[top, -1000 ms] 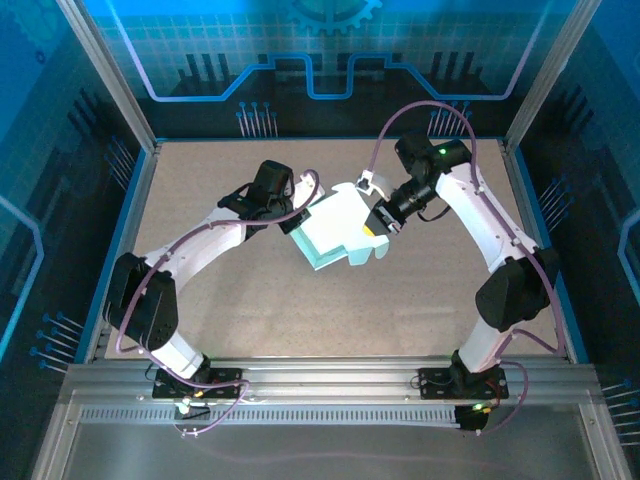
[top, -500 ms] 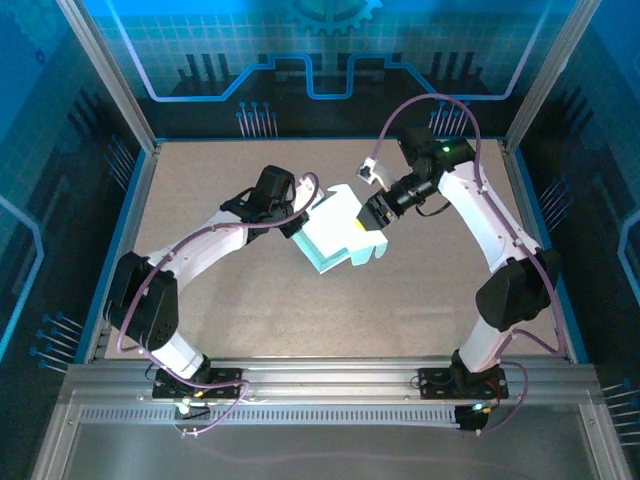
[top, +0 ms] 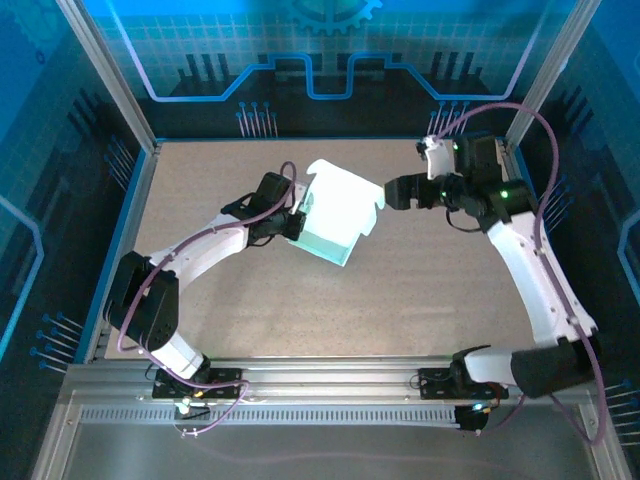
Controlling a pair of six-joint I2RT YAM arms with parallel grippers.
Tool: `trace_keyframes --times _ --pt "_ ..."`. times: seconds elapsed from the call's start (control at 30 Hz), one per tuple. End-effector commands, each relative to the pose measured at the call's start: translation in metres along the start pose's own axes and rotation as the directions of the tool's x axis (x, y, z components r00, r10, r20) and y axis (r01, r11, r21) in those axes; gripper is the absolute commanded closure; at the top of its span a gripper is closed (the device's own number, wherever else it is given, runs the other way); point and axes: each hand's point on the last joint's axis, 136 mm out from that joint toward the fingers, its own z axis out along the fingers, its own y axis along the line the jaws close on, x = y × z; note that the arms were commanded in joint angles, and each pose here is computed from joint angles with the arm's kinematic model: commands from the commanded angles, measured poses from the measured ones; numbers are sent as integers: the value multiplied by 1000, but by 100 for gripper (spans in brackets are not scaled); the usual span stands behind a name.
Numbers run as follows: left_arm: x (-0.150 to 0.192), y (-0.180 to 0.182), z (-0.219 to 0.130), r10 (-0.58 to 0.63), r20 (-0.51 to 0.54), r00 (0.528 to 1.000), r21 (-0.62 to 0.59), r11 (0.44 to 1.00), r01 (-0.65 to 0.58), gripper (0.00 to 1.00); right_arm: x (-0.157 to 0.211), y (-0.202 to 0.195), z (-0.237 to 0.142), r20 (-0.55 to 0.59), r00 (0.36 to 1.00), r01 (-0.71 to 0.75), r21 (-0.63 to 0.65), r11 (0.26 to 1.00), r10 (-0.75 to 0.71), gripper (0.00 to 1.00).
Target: Fold the paper box
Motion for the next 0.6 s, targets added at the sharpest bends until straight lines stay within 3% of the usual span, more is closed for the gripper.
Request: trace_keyframes --times 0.0,0.23,0.47,0.57 --pt "35 -1 -3 -255 -113 960 -39 967 252 86 4 -18 -3 79 996 -57 98 994 50 10" --pt "88 -3 8 -434 -248 866 -113 901 419 85 55 -13 5 20 999 -31 126 992 29 10" --pt "113 -2 23 -442 -313 840 -165 897 411 84 77 -19 13 -24 999 -36 149 988 40 9" --pt "114 -6 26 -449 -306 839 -143 893 426 73 75 -20 13 -23 999 -28 157 987 32 9"
